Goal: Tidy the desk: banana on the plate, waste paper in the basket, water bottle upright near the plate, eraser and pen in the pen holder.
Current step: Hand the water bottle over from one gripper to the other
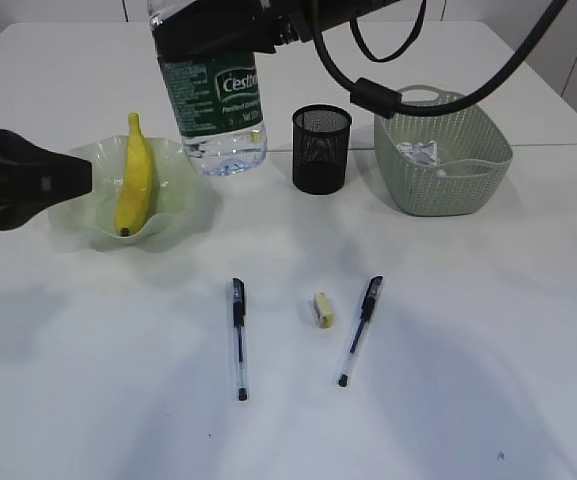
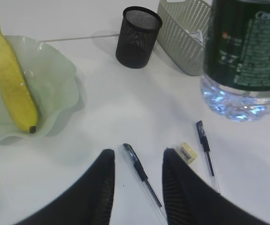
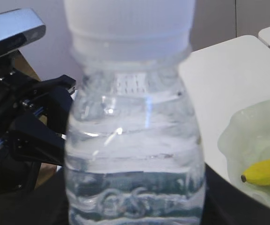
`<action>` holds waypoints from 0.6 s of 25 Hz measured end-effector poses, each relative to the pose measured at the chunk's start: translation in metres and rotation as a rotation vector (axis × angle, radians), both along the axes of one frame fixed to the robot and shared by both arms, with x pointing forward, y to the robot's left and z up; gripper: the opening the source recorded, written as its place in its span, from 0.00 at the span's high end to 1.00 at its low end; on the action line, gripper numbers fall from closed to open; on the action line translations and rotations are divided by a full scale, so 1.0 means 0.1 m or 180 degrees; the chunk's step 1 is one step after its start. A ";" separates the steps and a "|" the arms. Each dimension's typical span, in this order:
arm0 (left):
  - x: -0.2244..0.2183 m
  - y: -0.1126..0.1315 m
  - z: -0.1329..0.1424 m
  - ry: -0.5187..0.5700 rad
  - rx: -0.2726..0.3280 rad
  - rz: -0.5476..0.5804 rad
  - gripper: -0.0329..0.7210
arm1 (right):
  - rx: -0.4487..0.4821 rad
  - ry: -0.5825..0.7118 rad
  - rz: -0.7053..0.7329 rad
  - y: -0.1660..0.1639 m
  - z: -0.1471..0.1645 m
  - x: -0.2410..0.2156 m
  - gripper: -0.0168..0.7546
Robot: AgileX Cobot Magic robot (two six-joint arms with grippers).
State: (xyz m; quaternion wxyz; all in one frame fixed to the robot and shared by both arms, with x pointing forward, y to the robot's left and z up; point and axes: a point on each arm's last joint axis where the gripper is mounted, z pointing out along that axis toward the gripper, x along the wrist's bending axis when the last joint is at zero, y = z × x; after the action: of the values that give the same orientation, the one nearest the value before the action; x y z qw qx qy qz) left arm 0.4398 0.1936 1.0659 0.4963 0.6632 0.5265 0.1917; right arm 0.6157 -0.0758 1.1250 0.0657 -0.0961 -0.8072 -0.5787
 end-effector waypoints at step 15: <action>0.39 -0.10 -0.33 -0.0055 0.0066 0.0290 0.49 | 0.0000 -0.0024 0.0008 0.00 0.00 0.00 0.48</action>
State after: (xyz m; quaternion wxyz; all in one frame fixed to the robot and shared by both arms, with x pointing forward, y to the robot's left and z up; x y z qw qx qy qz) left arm 0.4784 0.1835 1.0328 0.4846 0.6419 0.5499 0.2252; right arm 0.6157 -0.0758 1.1250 0.0633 -0.0929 -0.8076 -0.5789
